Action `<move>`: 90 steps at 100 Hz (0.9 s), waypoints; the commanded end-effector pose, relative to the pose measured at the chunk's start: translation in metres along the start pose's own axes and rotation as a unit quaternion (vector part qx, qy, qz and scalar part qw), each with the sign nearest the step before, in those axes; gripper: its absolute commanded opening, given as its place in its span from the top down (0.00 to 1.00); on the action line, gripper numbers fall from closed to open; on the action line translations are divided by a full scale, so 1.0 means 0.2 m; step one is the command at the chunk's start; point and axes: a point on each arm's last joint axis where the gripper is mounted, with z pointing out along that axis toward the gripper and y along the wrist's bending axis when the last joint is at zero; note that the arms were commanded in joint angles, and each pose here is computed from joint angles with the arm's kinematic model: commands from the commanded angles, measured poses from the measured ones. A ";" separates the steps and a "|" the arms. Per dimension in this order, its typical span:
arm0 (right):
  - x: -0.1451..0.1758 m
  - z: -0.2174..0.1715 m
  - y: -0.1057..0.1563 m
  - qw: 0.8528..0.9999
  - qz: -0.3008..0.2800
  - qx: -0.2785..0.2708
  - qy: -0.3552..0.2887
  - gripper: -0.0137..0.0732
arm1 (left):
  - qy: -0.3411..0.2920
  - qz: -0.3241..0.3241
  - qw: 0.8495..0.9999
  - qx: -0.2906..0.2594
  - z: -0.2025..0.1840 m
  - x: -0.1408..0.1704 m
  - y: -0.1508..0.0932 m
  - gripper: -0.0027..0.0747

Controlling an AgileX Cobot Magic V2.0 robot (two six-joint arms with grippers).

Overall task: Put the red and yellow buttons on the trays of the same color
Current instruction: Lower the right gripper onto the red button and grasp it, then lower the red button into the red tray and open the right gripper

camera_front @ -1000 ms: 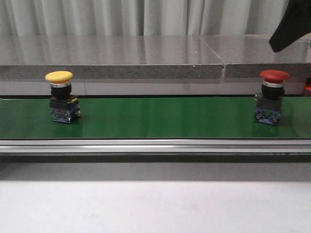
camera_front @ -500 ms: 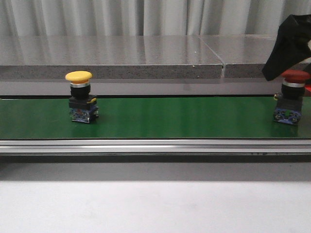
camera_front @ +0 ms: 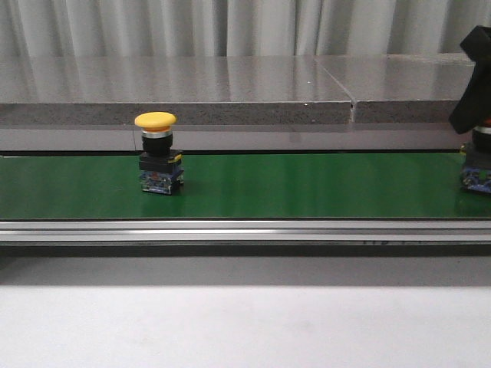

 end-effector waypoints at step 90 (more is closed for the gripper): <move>-0.59 -0.40 -0.96 0.947 0.153 0.167 -0.227 0.71 | -0.045 -0.005 0.999 0.006 -0.01 -0.07 -0.01 0.99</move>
